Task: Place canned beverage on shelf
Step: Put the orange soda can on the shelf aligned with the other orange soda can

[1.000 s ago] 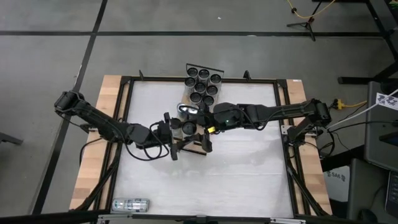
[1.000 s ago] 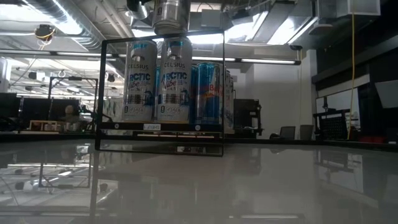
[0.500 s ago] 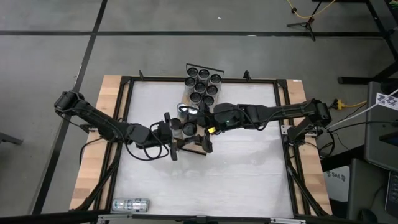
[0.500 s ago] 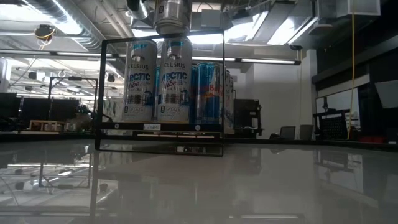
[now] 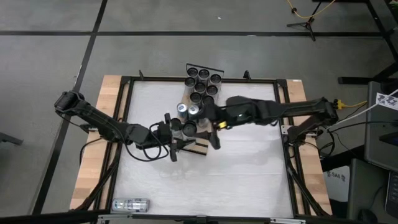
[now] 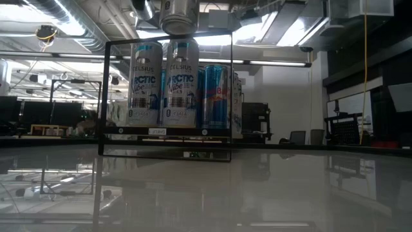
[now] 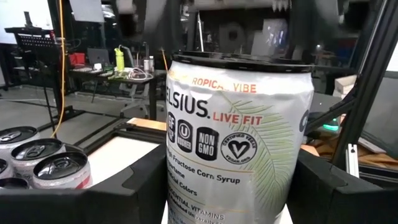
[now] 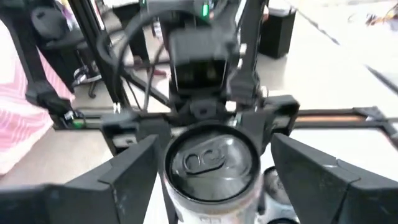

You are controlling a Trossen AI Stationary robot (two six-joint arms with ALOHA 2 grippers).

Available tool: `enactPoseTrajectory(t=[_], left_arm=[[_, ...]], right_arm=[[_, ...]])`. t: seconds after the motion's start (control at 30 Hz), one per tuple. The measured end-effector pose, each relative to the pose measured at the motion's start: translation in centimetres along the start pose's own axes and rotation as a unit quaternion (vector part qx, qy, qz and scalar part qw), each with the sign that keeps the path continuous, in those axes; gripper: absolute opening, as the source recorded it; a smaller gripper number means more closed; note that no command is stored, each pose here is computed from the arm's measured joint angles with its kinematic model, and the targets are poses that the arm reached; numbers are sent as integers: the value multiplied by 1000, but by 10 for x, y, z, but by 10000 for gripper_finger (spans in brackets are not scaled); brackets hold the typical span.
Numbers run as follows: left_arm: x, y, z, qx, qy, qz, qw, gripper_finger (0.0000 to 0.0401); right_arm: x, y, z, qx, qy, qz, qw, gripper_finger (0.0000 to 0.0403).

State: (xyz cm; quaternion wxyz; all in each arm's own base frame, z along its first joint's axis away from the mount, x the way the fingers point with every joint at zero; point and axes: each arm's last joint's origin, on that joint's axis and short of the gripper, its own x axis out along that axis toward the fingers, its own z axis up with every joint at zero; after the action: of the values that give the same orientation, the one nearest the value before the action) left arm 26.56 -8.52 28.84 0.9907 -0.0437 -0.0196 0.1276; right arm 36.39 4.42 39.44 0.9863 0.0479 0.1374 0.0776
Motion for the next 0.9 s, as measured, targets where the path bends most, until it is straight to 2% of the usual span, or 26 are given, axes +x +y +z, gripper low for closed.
enactPoseTrajectory(t=[0.23,0.33,0.5,0.67,0.77,0.9], left_arm=[[-1,9,13,4,-34,29,999,234],[-5,24,30,1,-63,53,997,234],[-20,55,61,29,-109,96,989,234],[-40,88,79,64,-108,130,984,234],[-48,107,77,71,-86,154,982,234],[-51,128,50,68,-66,173,980,234]], right_arm=[[-48,5,25,-5,-43,-9,999,303],[-71,6,32,-12,-48,-24,998,303],[-107,7,39,-33,-53,-52,997,303],[-129,2,35,-40,-42,-64,996,303],[-131,-6,21,-36,-30,-74,996,303],[-125,-24,-8,-15,-20,-99,995,303]])
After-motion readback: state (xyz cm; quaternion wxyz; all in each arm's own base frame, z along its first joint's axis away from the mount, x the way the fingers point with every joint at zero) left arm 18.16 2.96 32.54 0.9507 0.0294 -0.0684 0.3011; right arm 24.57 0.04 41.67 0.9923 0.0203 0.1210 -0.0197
